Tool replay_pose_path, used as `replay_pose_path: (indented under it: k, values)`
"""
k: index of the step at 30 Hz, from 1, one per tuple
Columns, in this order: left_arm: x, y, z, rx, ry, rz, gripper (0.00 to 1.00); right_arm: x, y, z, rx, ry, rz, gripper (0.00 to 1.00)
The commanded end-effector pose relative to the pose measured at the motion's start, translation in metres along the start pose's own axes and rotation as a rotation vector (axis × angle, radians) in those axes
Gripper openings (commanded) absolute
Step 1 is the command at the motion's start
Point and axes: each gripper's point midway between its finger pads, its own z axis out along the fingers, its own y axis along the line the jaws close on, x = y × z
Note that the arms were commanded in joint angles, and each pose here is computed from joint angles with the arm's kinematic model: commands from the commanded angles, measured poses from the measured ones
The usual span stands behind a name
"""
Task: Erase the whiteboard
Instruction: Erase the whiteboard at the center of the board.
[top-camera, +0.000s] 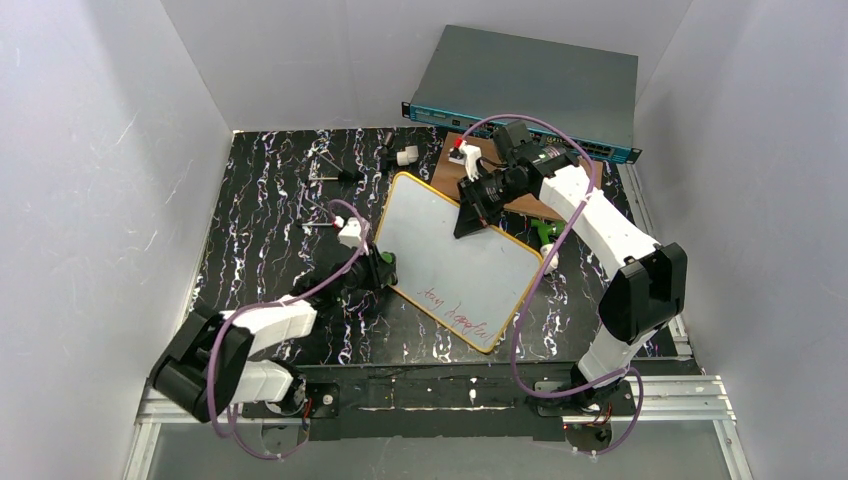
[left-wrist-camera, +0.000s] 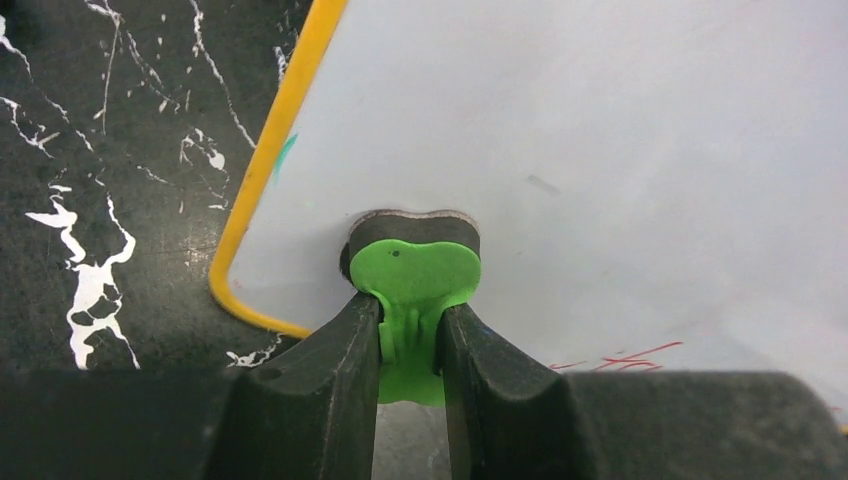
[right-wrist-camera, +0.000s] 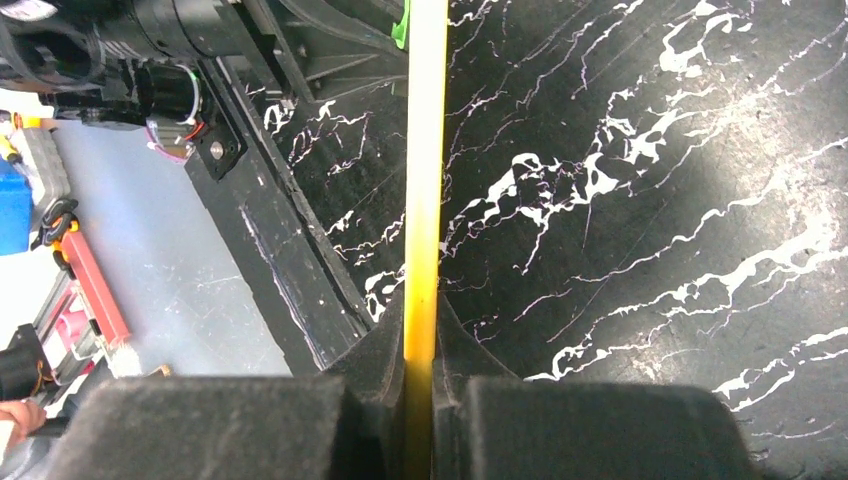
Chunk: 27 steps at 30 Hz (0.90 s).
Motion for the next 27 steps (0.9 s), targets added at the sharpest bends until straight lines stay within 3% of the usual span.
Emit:
replay_pose_path:
  k: [1, 5, 8, 13, 20, 27]
  values:
    - [-0.065, -0.007, -0.018, -0.020, -0.115, -0.065, 0.00, -0.012, 0.067, -0.019, -0.276, -0.072, -0.085, 0.01]
    - [-0.076, 0.015, -0.035, -0.079, -0.110, -0.155, 0.00, -0.014, 0.061, -0.023, -0.265, -0.088, -0.072, 0.01]
    - [-0.070, 0.014, -0.039, -0.055, -0.093, -0.136, 0.00, -0.013, 0.060, -0.023, -0.258, -0.088, -0.072, 0.01]
    - [-0.056, -0.011, -0.042, 0.109, -0.078, 0.016, 0.00, -0.010, 0.054, -0.019, -0.241, -0.080, -0.066, 0.01]
    - [-0.010, -0.046, -0.032, 0.179, 0.024, 0.273, 0.00, -0.007, 0.044, -0.012, -0.220, -0.061, -0.056, 0.01]
    - [0.011, -0.063, -0.025, 0.183, 0.033, 0.319, 0.00, 0.000, 0.035, -0.007, -0.187, -0.049, -0.074, 0.01]
